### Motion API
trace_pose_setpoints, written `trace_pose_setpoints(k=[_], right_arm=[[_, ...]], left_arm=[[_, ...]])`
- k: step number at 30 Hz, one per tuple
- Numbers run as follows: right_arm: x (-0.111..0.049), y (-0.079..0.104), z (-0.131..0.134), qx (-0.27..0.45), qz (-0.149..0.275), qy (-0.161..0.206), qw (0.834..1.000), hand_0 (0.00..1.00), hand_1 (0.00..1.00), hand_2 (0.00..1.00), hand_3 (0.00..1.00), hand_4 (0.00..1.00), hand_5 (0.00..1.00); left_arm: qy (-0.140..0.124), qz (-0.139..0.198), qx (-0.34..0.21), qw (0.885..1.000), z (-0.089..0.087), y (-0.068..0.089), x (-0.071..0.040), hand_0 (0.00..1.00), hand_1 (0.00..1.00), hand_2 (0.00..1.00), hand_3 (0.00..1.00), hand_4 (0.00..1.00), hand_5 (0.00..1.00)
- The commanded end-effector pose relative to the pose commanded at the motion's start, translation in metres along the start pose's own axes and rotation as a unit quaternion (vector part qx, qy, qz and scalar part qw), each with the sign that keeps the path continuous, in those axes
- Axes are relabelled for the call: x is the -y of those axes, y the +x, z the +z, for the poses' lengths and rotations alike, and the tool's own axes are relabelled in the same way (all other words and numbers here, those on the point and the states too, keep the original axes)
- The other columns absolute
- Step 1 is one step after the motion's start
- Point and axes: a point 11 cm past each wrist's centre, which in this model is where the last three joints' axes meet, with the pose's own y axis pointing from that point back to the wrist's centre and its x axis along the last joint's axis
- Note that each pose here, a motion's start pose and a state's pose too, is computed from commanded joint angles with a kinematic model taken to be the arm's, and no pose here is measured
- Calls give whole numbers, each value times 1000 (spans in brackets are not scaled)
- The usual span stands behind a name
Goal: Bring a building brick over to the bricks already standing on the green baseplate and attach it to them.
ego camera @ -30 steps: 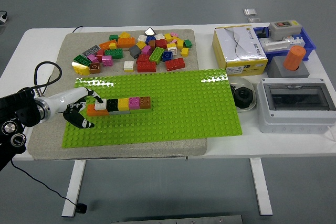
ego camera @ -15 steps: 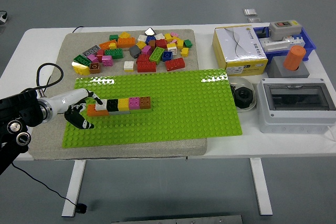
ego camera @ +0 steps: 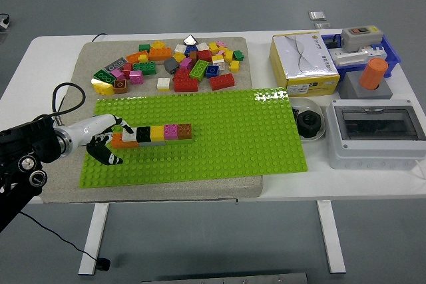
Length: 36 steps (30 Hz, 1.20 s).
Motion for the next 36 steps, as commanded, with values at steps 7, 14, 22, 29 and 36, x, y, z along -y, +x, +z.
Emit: trace_pose_setpoints(k=[7, 14, 22, 29, 36], right_arm=[[0, 0, 0, 0, 0, -1, 1000, 632, 407, 525, 702, 696, 888], [0, 1, 2, -1, 0, -2, 1000, 632, 408, 524, 703, 696, 887], [0, 0, 2, -6, 0, -5, 1000, 632, 408, 531, 703, 697, 888], [0, -4, 1, -15, -5, -10, 1000, 632, 412, 544, 702, 698, 894], [-1, -11, 3, -18, -14, -15, 1000, 632, 420, 618, 702, 695, 890]], left_arm=[[-6, 7, 2, 1000, 2, 6, -2, 141, 2, 54, 757, 857, 2], [-10, 24, 5, 1000, 1, 20, -12, 142, 2, 57, 752, 855, 2], [-20, 53, 3, 998, 5, 30, -26, 147, 2, 57, 745, 851, 2], [-27, 83, -27, 996, 3, 26, -38, 149, 2, 57, 742, 849, 2], [-50, 97, -53, 993, 16, 7, -47, 151, 2, 59, 738, 842, 2]])
